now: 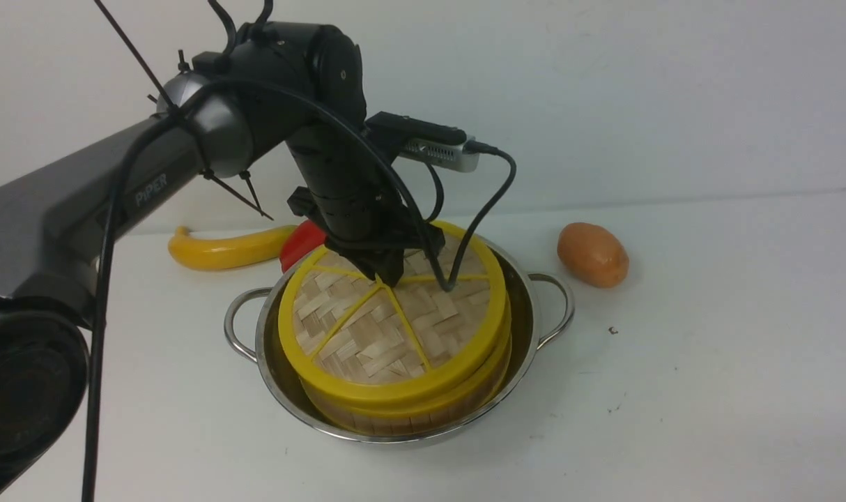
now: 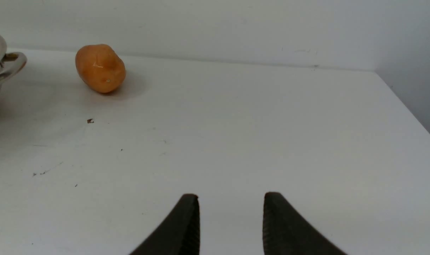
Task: Place the steamer in the pot on the white table, and put the lid on the steamer.
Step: 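Place the yellow bamboo steamer lid onto the steamer in the pot with the left gripper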
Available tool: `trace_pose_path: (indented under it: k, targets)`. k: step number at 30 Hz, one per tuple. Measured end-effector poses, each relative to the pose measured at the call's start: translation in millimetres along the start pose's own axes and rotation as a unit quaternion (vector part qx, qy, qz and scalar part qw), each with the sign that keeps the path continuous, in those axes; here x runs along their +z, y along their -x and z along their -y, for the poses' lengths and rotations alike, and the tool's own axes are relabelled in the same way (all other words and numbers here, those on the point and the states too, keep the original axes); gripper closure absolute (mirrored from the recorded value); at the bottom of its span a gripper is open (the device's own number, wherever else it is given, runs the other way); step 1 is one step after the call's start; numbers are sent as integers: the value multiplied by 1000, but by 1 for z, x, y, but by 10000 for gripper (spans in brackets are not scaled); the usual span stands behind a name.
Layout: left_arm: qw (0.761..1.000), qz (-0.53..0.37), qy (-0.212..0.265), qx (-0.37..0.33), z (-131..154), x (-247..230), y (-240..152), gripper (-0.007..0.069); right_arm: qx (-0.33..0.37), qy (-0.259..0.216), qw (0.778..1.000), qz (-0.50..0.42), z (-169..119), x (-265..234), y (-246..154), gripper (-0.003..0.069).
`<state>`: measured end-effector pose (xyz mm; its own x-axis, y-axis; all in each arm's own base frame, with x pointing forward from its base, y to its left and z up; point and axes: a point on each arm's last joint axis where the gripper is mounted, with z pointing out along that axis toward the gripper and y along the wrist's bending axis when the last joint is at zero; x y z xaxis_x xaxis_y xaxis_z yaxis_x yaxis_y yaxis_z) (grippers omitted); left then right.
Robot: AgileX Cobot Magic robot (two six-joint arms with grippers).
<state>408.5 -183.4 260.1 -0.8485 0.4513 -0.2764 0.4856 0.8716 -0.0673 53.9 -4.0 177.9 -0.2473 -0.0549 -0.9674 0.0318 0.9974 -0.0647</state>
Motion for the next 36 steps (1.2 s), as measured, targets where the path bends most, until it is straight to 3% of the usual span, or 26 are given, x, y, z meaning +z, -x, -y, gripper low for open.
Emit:
trace_pose_path:
  k: [27,36]
  targets:
    - [999,15,-23,16,4,0,3,503,0,0,1000,0,0,0,0,418]
    - [998,3,-43,34,7,0,0,343,0,0,1000,0,0,0,0,418]
